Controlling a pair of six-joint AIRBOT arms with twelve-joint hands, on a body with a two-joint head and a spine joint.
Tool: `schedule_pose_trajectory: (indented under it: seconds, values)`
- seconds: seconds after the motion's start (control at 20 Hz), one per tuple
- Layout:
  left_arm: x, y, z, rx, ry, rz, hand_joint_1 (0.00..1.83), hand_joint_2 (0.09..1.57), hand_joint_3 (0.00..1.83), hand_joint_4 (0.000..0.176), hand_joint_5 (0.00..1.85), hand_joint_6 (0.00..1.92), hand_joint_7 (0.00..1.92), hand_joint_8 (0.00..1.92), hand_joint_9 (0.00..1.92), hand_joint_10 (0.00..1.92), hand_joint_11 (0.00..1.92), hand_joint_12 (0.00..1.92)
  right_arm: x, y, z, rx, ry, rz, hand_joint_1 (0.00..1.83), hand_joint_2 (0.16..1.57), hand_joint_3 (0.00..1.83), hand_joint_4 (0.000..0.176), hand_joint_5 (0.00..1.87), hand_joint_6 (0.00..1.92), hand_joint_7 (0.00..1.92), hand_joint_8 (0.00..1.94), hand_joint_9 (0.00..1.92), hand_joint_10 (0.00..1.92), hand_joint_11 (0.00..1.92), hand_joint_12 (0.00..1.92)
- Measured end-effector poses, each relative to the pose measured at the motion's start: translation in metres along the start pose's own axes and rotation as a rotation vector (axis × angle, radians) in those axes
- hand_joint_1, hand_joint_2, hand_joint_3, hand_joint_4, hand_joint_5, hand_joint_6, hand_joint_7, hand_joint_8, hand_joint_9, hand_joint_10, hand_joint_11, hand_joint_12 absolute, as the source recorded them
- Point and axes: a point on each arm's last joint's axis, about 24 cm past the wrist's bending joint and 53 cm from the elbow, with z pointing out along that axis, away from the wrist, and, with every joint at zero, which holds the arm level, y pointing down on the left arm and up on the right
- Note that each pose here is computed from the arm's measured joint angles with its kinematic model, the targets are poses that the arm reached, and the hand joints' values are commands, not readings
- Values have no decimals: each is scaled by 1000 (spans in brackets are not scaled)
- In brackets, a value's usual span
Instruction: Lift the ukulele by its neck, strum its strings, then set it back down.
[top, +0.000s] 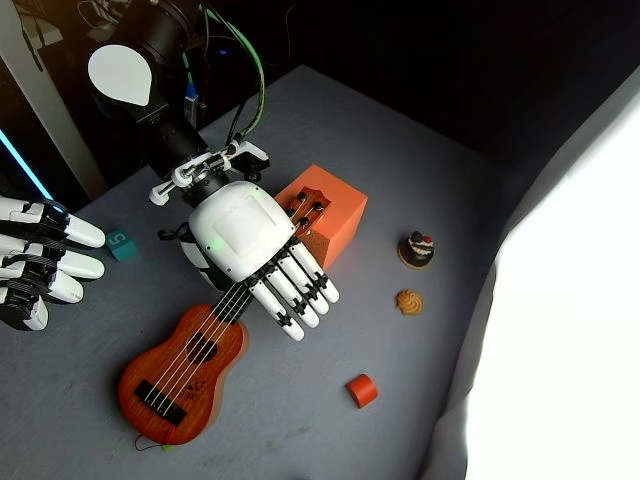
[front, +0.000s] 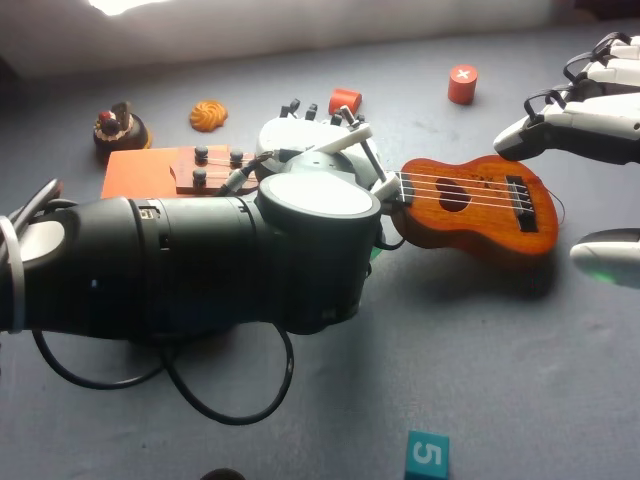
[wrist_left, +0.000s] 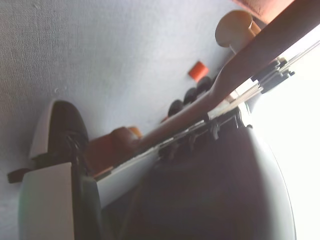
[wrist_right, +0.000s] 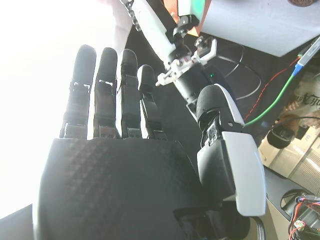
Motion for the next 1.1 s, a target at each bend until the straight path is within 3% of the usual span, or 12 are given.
schedule_pose_trajectory:
  seconds: [0.2,0.4,0.5,0.55,0.6,0.65,0.7,0.75,0.85,0.95,1.05,1.1]
  values:
    - [2,0,2,4,-1,8,881,1083,0,26,0,0,0,0,0,0,0,0,0,0,0,-1,0,-1,248,1324,0,0,75,596,384,3,82,885,0,1525]
    - [3,1,2,1,2,5,873,1091,1,24,0,0,0,0,25,10,45,21,1,1,0,-3,2,0,253,1318,0,0,78,593,396,8,93,884,0,1537]
    - [3,1,2,2,2,5,900,1063,4,27,53,12,205,36,233,51,1,742,1,2,0,-4,3,1,261,1315,0,0,91,596,406,10,104,885,0,1551]
    - [3,1,2,2,2,6,916,1072,0,28,160,6,319,72,332,167,0,992,1,2,0,-4,3,0,265,1313,0,0,97,597,412,13,107,885,0,1553]
    - [3,1,2,3,1,6,939,1069,1,18,384,84,343,428,244,847,4,1296,1,2,0,-4,3,0,259,1316,0,0,90,593,403,8,101,881,0,1552]
    - [3,1,2,4,0,5,920,1067,0,3,429,572,246,1146,194,1373,44,1578,1,2,0,-4,3,0,258,1318,0,0,87,591,399,7,103,882,0,1551]
    - [2,1,2,5,-3,7,948,1048,0,0,395,1072,228,1518,222,1625,93,1789,1,2,0,-4,3,0,241,1324,1,0,73,586,390,2,99,881,0,1549]
    - [2,1,2,5,-3,6,960,1044,0,0,339,1350,172,1739,204,1785,135,1895,1,2,0,-4,3,1,239,1324,1,0,77,588,391,3,100,883,0,1549]
    - [3,0,2,6,0,3,1001,1015,0,0,335,1799,253,1914,317,1916,278,1920,1,2,0,-4,3,0,274,1317,0,0,96,596,402,7,99,882,0,1548]
    - [3,1,2,5,1,2,1018,954,0,0,581,1906,510,1921,549,1921,480,1921,1,2,0,-4,3,1,268,1315,0,0,101,597,408,9,108,883,0,1548]
    - [3,0,2,6,1,1,1048,1002,4,0,858,1920,925,1921,1002,1921,1017,1921,1,2,0,-4,3,0,251,1322,1,0,75,587,396,3,98,879,0,1544]
    - [4,-1,2,9,3,-1,1045,1029,6,0,902,1907,1068,1921,1159,1921,1178,1921,1,2,0,-4,3,0,247,1326,2,0,69,586,392,1,92,876,0,1533]
